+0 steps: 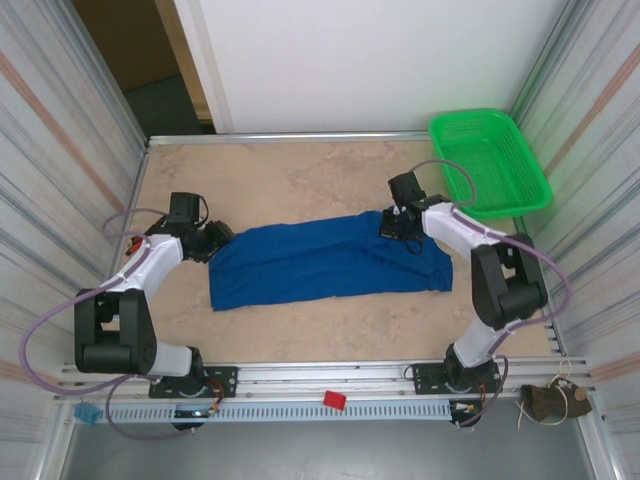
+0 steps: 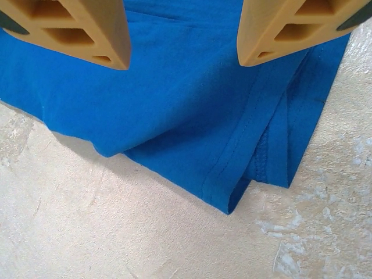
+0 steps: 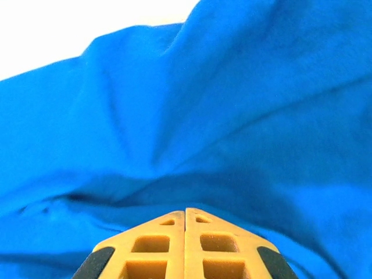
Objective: Fold the inside-out t-shirt
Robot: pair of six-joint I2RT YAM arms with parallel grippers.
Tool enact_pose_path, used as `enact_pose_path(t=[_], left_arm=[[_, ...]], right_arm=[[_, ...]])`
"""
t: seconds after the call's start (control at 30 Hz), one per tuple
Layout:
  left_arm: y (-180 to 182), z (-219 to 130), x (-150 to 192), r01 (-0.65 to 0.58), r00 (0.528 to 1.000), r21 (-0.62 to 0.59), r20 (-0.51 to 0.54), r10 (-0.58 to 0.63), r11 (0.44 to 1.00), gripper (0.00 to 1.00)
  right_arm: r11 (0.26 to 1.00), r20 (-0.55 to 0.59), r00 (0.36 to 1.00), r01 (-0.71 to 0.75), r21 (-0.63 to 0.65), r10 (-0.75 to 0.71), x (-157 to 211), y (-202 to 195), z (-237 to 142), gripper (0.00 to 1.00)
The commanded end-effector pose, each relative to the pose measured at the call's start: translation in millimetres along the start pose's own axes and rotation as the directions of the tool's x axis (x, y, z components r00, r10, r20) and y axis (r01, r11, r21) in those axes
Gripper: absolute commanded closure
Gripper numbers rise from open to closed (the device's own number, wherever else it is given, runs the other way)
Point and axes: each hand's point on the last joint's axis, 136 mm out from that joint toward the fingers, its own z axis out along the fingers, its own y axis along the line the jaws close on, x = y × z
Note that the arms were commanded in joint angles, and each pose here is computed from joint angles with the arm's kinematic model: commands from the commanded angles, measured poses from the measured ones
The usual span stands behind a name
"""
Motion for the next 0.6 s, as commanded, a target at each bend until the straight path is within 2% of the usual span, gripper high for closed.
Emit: enact_pose_path(t=[0.0, 0.33, 0.37, 0.4, 0.47, 0.57], left_arm=[[-9.0, -5.6, -3.7, -0.026, 1.000, 0.023, 0.013, 0.026, 0.999, 0.49], [-11.9, -5.8, -3.7, -0.024, 1.000, 0.038, 0.012, 0.023, 0.999, 0.49], [-11.9, -5.9, -4.0, -0.026, 1.000, 0.037, 0.014, 0.026, 0.999, 0.49], [-12.5, -6.3, -4.4, -0.027, 1.000, 0.037, 0.015, 0.026, 0.999, 0.49], [-13.5, -7.5, -6.0, -0.033, 0.999, 0.037, 0.019, 0.033, 0.999, 0.49], [-13.2, -9.0, -8.8, -0.040, 0.999, 0.027, 0.025, 0.039, 0.999, 0.49]], right_arm=[[1.000, 0.039, 0.999, -0.023, -0.003, 0.023, 12.4, 0.2, -30.7, 1.00], [0.998, -0.014, 0.999, -0.046, -0.030, 0.045, 105.0, 15.2, -50.7, 1.00], [0.998, -0.027, 0.999, -0.038, -0.052, 0.037, 116.5, 22.5, -52.1, 0.86], [0.997, -0.039, 0.999, -0.027, -0.075, 0.024, 126.9, 31.0, -55.7, 0.77], [0.995, -0.027, 0.999, 0.014, -0.095, -0.017, 138.9, 42.3, -67.0, 0.72], [0.998, 0.039, 0.999, -0.020, -0.055, 0.022, 125.9, 25.4, -83.4, 0.66]])
